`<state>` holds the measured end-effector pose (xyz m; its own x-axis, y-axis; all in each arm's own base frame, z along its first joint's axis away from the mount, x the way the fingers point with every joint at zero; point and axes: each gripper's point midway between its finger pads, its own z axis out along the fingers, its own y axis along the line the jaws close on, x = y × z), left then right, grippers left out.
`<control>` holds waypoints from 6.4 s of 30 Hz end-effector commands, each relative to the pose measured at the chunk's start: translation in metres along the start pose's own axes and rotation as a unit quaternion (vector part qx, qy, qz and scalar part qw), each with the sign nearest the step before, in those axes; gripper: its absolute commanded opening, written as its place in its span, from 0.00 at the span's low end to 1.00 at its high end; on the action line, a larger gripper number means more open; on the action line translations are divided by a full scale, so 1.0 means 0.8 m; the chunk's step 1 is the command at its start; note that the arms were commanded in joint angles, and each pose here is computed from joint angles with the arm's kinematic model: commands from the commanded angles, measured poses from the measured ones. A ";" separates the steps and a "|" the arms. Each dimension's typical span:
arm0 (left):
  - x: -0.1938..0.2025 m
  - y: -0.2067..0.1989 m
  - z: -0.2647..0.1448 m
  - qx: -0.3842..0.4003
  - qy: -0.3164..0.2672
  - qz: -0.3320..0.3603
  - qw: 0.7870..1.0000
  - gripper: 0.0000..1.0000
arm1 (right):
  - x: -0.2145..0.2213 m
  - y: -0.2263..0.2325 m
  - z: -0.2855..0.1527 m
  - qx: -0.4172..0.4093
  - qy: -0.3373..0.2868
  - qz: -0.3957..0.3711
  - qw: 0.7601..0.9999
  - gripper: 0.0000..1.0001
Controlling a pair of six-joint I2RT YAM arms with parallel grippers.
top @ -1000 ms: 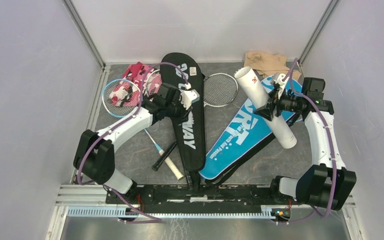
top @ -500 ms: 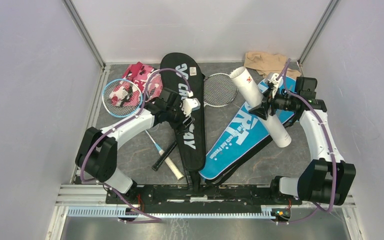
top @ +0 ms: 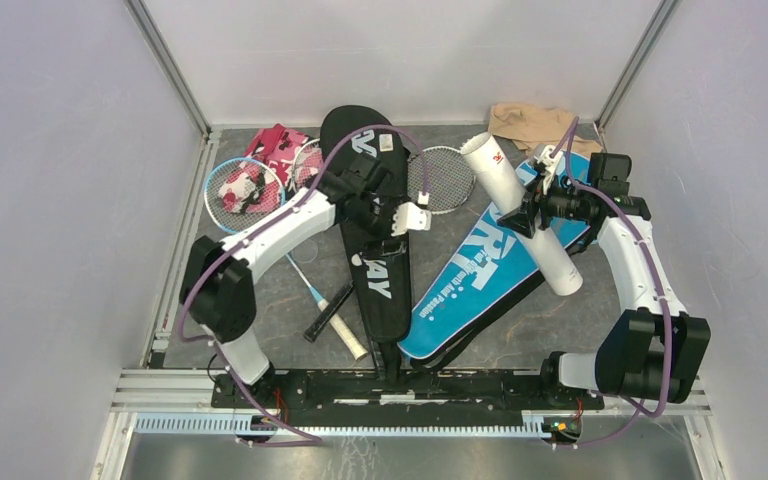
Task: Pack up the badminton gear
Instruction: Pick up the shuttlecock at the center of the board, then place the shuttlecock at the shuttle tube, then close the lid on the shuttle tube.
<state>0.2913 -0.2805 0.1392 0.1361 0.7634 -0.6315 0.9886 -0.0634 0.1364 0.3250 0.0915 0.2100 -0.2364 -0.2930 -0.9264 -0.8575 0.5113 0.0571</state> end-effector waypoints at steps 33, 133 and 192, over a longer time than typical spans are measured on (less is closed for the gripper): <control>0.054 -0.033 -0.011 0.180 0.265 0.102 0.942 0.11 | 0.012 0.002 0.002 -0.005 0.010 -0.010 1.000 0.10; -0.204 0.030 -0.171 0.025 -0.354 -0.239 0.904 0.67 | -0.013 0.066 0.091 -0.127 0.032 -0.115 0.985 0.09; 0.230 0.031 -0.133 -0.285 0.176 -0.309 0.890 0.78 | -0.002 0.062 0.080 -0.096 0.026 -0.113 0.989 0.08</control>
<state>0.3135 -0.0849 0.1216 -0.5956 0.6432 -0.4812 0.6543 0.7359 0.1739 0.3111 0.1666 0.1731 -0.1099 -0.4587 -0.8818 -0.9598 0.2794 -0.0256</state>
